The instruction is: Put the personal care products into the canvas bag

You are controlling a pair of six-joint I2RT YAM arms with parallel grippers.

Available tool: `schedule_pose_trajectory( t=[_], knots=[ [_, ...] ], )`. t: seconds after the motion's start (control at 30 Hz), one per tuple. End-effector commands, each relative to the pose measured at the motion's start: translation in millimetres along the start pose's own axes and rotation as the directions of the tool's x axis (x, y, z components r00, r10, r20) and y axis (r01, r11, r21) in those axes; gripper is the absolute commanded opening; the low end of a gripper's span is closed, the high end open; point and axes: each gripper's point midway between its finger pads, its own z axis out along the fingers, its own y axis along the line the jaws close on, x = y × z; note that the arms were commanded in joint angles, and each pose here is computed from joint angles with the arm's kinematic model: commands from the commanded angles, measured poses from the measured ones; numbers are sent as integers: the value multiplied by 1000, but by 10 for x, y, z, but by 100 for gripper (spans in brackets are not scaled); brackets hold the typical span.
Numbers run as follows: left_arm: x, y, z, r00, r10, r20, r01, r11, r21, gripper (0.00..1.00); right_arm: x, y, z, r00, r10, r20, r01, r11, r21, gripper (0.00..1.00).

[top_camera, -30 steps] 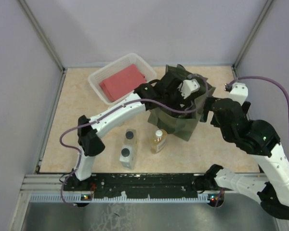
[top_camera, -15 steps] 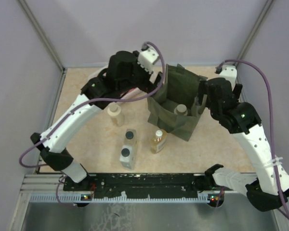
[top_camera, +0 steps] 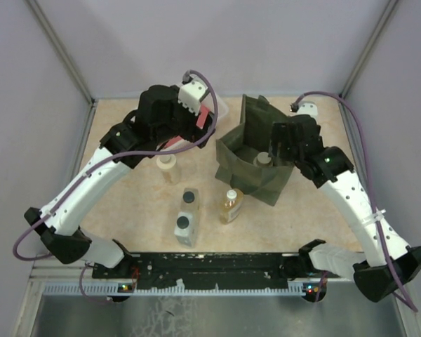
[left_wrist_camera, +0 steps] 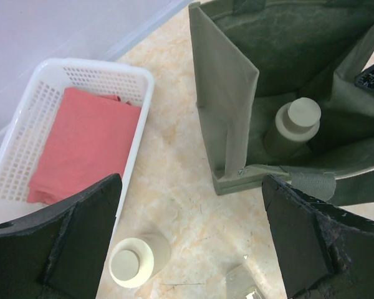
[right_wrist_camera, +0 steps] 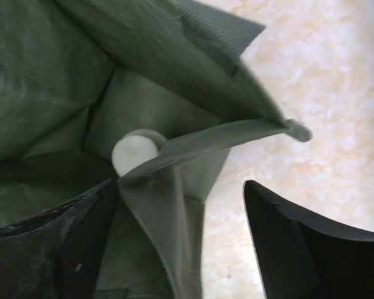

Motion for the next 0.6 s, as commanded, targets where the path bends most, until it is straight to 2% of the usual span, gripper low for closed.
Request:
schedule_pose_trajectory(
  t=[0.0, 0.03, 0.13, 0.17, 0.23, 0.4, 0.47, 0.57],
  knots=[
    [-70, 12, -55, 999, -15, 38, 15, 1000, -2, 100, 26, 78, 69, 1000, 11, 3, -11, 999, -34, 69],
    [-61, 6, -56, 999, -17, 39, 17, 1000, 1, 100, 48, 73, 80, 1000, 7, -3, -7, 1000, -31, 57],
    [-56, 0, -82, 999, -19, 44, 19, 1000, 4, 100, 49, 57, 70, 1000, -4, -2, 4, 1000, -27, 37],
    [-54, 4, -88, 999, -19, 43, 18, 1000, 4, 100, 37, 43, 59, 1000, -9, -1, 9, 1000, -21, 34],
    [-57, 12, -102, 999, -16, 44, 16, 1000, 2, 100, -16, 9, 16, 1000, -16, 8, 16, 1000, -9, 33],
    [-30, -6, -129, 999, -12, 40, 11, 1000, 14, 100, -127, -21, -146, 999, -17, 29, 18, 1000, -21, 66],
    [-11, -14, -121, 999, -8, 36, 8, 1000, 18, 100, -191, 3, -246, 999, -5, 38, 7, 999, -49, 74],
    [-5, -32, -111, 999, -9, 40, 8, 1000, 27, 100, -236, 17, -387, 999, 12, 50, -8, 996, -87, 80]
  ],
)
